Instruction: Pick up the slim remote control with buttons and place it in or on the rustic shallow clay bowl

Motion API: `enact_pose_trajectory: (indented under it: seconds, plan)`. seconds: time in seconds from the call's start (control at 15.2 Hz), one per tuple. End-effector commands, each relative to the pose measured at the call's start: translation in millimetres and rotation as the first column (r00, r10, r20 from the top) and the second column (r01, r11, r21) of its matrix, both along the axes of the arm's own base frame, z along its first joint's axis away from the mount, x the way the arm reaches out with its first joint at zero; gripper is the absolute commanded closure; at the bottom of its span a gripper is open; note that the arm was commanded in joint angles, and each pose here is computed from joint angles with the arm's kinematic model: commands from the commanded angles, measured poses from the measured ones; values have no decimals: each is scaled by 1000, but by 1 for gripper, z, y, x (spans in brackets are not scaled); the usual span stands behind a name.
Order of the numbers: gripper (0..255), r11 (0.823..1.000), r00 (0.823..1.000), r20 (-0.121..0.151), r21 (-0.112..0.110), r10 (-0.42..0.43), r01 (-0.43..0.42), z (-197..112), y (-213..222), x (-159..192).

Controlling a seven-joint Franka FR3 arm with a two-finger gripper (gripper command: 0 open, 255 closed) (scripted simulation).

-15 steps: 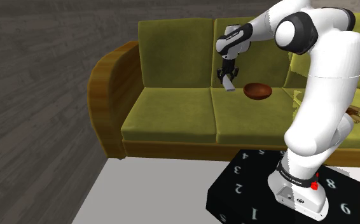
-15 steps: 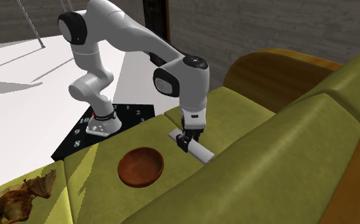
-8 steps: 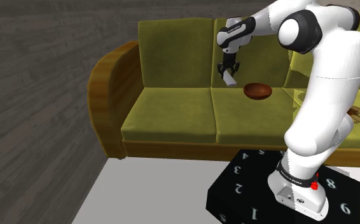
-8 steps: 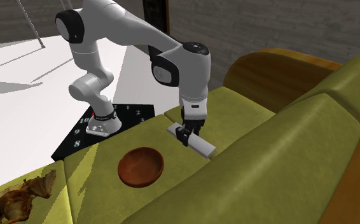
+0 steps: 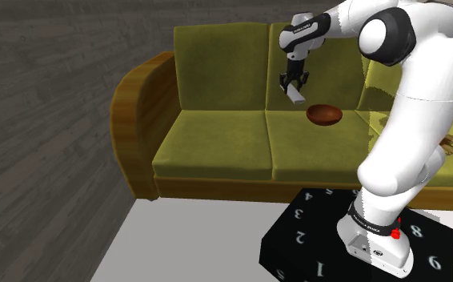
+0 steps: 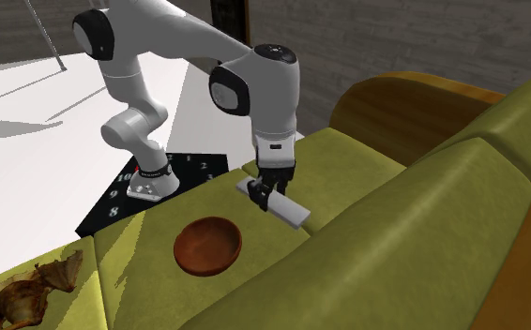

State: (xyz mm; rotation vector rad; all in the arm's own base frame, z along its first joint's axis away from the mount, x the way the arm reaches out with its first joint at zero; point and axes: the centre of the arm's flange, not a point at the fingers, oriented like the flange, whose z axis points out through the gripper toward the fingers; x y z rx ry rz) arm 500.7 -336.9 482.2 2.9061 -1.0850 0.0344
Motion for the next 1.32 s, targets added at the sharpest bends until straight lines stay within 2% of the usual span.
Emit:
enact_pose_trajectory:
  seconds: [0.0, 0.79, 1.25]
  plan:
    - [255, 1000, 1000, 0, 0, 0, 0, 3, -10, -23]
    - [255, 1000, 1000, 0, 0, 0, 0, 7, -74, -163]
    - [255, 1000, 1000, 0, 0, 0, 0, -30, -74, -163]
